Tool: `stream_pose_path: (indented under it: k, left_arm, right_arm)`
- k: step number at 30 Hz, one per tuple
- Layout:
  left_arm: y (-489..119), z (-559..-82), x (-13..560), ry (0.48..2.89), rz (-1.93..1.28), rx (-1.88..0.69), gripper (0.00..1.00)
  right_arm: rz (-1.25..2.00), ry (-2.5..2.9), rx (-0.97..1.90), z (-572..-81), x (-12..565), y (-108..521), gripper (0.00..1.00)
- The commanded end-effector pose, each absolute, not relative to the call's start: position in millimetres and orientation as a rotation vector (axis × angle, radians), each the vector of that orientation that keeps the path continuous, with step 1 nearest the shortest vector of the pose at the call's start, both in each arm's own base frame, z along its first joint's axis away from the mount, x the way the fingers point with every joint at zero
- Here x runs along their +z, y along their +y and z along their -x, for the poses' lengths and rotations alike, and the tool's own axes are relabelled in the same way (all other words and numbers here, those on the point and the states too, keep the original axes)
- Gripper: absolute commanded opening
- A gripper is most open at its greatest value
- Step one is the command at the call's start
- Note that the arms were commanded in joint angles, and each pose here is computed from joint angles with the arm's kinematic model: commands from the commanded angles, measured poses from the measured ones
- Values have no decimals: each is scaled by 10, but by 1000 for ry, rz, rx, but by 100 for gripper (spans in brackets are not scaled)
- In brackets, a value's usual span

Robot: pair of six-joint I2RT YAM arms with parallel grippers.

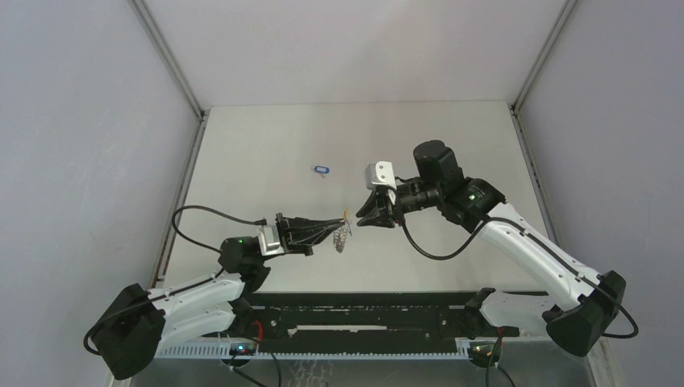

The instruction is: Put the keys on the keyring

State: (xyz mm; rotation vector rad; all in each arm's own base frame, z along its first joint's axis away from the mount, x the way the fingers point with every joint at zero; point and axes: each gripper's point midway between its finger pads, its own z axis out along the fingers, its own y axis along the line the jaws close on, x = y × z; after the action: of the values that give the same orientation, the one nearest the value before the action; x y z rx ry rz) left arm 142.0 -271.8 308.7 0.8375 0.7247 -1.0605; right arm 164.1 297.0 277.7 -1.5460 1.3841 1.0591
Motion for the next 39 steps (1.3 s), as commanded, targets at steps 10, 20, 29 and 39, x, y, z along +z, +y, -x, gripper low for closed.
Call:
stream_pose_path:
  k: [10,20,29,39]
  left_arm:
    - [-2672,-1376,3246,659,-818,-1059,0]
    - [-2681,-1374,3265,654,-821,-1063,0]
    - [-2688,-1369,3283,651,-823,-1068,0]
    - [-2638,-1317,3374,613,-813,-1062,0]
  right_arm:
    - [1531,1202,1123,-1524,3139,3109,27]
    - [1542,1204,1156,-1527,3089,3159,22]
    - [1567,1184,1184,-1476,3067,3161,0]
    - [1567,1290,1156,-1580,2867,3154,0]
